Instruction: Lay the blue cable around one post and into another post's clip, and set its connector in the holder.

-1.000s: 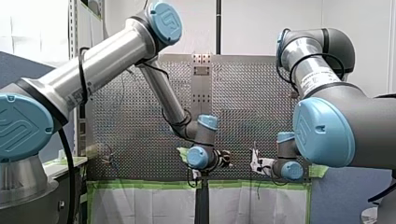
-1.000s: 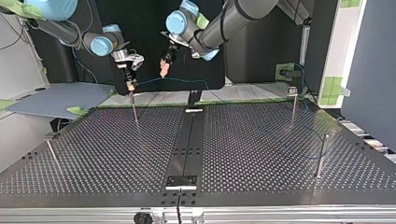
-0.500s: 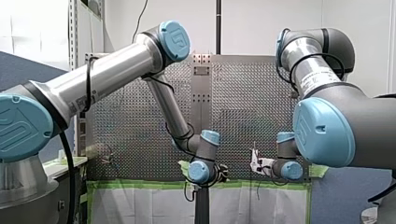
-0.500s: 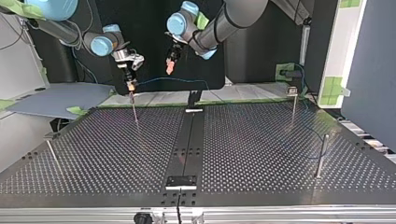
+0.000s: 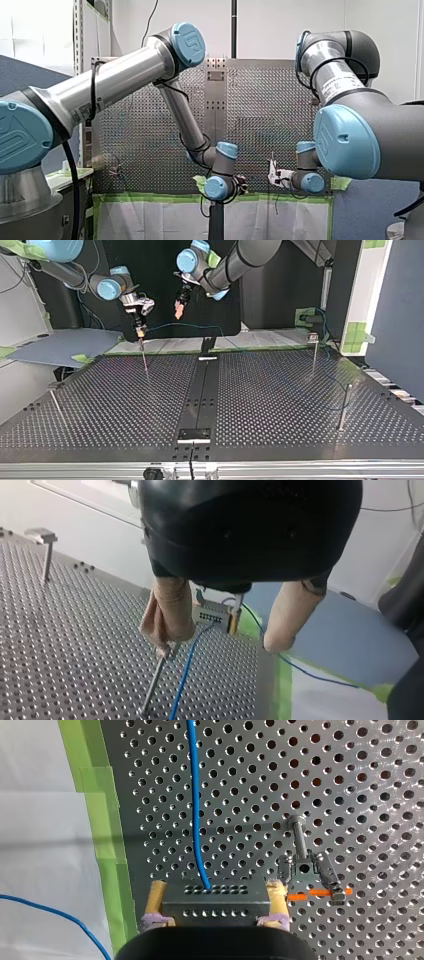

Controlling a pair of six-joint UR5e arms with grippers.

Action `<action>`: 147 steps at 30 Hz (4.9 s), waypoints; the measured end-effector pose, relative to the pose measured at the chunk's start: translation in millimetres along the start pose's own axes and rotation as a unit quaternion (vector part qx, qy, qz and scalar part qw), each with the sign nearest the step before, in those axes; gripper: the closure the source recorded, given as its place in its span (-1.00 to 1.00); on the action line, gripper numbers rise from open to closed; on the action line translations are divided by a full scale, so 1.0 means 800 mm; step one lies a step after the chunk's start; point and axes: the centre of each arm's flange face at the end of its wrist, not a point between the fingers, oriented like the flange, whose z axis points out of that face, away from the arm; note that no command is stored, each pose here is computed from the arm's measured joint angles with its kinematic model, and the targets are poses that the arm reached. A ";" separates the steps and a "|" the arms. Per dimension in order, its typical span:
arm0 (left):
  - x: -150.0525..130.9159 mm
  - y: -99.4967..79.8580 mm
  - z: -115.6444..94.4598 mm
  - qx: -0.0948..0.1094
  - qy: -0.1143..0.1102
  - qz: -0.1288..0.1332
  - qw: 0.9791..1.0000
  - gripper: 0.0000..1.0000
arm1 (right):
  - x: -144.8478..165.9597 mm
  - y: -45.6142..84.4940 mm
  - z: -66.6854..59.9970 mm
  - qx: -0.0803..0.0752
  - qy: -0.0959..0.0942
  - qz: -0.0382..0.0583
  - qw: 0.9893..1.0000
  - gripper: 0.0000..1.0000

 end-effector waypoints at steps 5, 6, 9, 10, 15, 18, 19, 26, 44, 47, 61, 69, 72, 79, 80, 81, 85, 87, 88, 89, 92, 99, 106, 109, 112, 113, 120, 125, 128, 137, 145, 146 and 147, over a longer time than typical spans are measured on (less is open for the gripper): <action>-0.002 -0.006 0.002 -0.002 -0.011 0.000 1.000 -1.00 | 0.000 0.002 -0.001 -0.001 -0.001 0.000 1.000 1.00; -0.003 -0.007 0.003 -0.005 -0.012 0.001 1.000 -1.00 | 0.000 0.002 -0.001 -0.001 -0.001 0.000 1.000 1.00; -0.009 -0.008 0.008 -0.015 -0.017 0.008 1.000 -1.00 | 0.000 0.003 -0.001 -0.001 -0.002 0.000 1.000 1.00; -0.011 -0.009 0.011 -0.019 -0.018 0.011 1.000 -1.00 | 0.000 0.003 -0.001 0.001 -0.002 0.000 1.000 1.00; -0.022 -0.013 0.023 -0.040 -0.024 0.025 0.999 -1.00 | -0.001 -0.001 -0.002 0.004 -0.005 -0.002 1.000 1.00; -0.018 -0.011 0.029 -0.055 -0.021 0.032 0.998 -1.00 | -0.001 -0.001 -0.002 0.007 -0.008 -0.005 1.000 1.00; -0.016 -0.010 0.032 -0.061 -0.021 0.034 0.997 -1.00 | -0.001 -0.001 -0.002 0.008 -0.008 -0.006 1.000 1.00; -0.014 -0.008 0.046 -0.088 -0.035 0.032 0.995 -1.00 | -0.003 -0.003 -0.004 0.016 -0.015 -0.011 1.000 1.00; -0.032 -0.011 0.069 -0.094 -0.054 0.028 0.994 -1.00 | 0.000 0.009 -0.005 0.010 -0.013 -0.007 1.000 1.00; -0.033 -0.015 0.070 -0.089 -0.061 0.024 0.994 -0.69 | 0.001 0.013 -0.005 0.007 -0.012 -0.006 1.000 1.00; -0.042 -0.035 0.078 -0.071 -0.113 0.007 0.991 0.80 | 0.010 0.036 0.001 -0.017 -0.003 0.007 1.000 1.00; -0.045 -0.041 0.080 -0.068 -0.123 0.026 0.990 0.85 | 0.026 0.061 0.014 -0.035 0.008 0.012 0.999 1.00; -0.049 -0.044 0.083 -0.066 -0.128 0.027 0.989 0.85 | 0.031 0.068 0.018 -0.038 0.009 0.012 0.999 1.00; -0.041 -0.056 0.092 -0.051 -0.125 0.027 0.990 0.85 | 0.039 0.078 0.024 -0.044 0.009 0.012 0.999 1.00; -0.037 -0.058 0.093 -0.050 -0.122 0.028 0.991 0.85 | 0.040 0.080 0.025 -0.045 0.009 0.012 0.999 1.00; -0.032 -0.059 0.094 -0.048 -0.118 0.030 0.991 0.85 | 0.041 0.081 0.025 -0.046 0.009 0.013 0.999 1.00; -0.012 -0.063 0.100 -0.042 -0.107 0.031 0.993 0.85 | 0.045 0.093 0.027 -0.056 0.009 0.014 0.998 1.00; -0.008 -0.064 0.105 -0.040 -0.107 0.030 0.993 0.85 | 0.049 0.100 0.028 -0.062 0.010 0.015 0.998 1.00; -0.007 -0.066 0.108 -0.039 -0.109 0.029 0.993 0.85 | 0.050 0.103 0.029 -0.063 0.011 0.016 0.998 1.00; -0.008 -0.067 0.111 -0.038 -0.110 0.027 0.993 0.85 | 0.052 0.106 0.029 -0.065 0.012 0.016 0.998 1.00; -0.016 -0.073 0.120 -0.034 -0.118 0.022 0.992 0.85 | 0.055 0.114 0.030 -0.070 0.013 0.017 0.997 1.00; -0.031 -0.080 0.133 -0.029 -0.128 0.017 0.991 0.85 | 0.060 0.126 0.032 -0.076 0.022 0.015 0.997 1.00; -0.024 -0.089 0.123 -0.031 -0.111 0.040 0.993 0.44 | 0.060 0.127 0.032 -0.077 0.019 0.011 0.997 1.00; -0.017 -0.094 0.116 -0.034 -0.099 0.056 0.993 -0.33 | 0.060 0.128 0.032 -0.077 0.019 0.011 0.997 1.00; -0.010 -0.102 0.105 -0.038 -0.089 0.069 0.993 -0.89 | 0.060 0.128 0.032 -0.077 0.018 0.010 0.997 1.00; -0.008 -0.104 0.102 -0.040 -0.086 0.074 0.993 -0.98 | 0.060 0.128 0.032 -0.077 0.018 0.010 0.997 1.00; -0.010 -0.112 0.097 -0.065 -0.087 0.102 0.989 -0.98 | 0.056 0.127 0.028 -0.083 0.004 0.003 0.997 1.00; -0.026 -0.112 0.108 -0.085 -0.109 0.108 0.984 -0.98 | 0.054 0.127 0.025 -0.090 -0.006 -0.003 0.996 1.00; -0.035 -0.110 0.115 -0.100 -0.119 0.114 0.981 -0.98 | 0.051 0.123 0.024 -0.089 -0.014 -0.009 0.996 1.00; -0.051 -0.090 0.126 -0.153 -0.120 0.147 0.970 -0.98 | 0.046 0.114 0.022 -0.085 -0.034 -0.023 0.995 1.00; -0.059 -0.066 0.134 -0.185 -0.109 0.180 0.960 -0.98 | 0.045 0.108 0.022 -0.076 -0.037 -0.028 0.996 1.00; -0.060 -0.065 0.134 -0.186 -0.109 0.183 0.959 -0.98 | 0.045 0.107 0.022 -0.073 -0.038 -0.029 0.996 1.00; -0.060 -0.064 0.135 -0.188 -0.108 0.185 0.959 -0.98 | 0.045 0.106 0.022 -0.070 -0.039 -0.030 0.996 1.00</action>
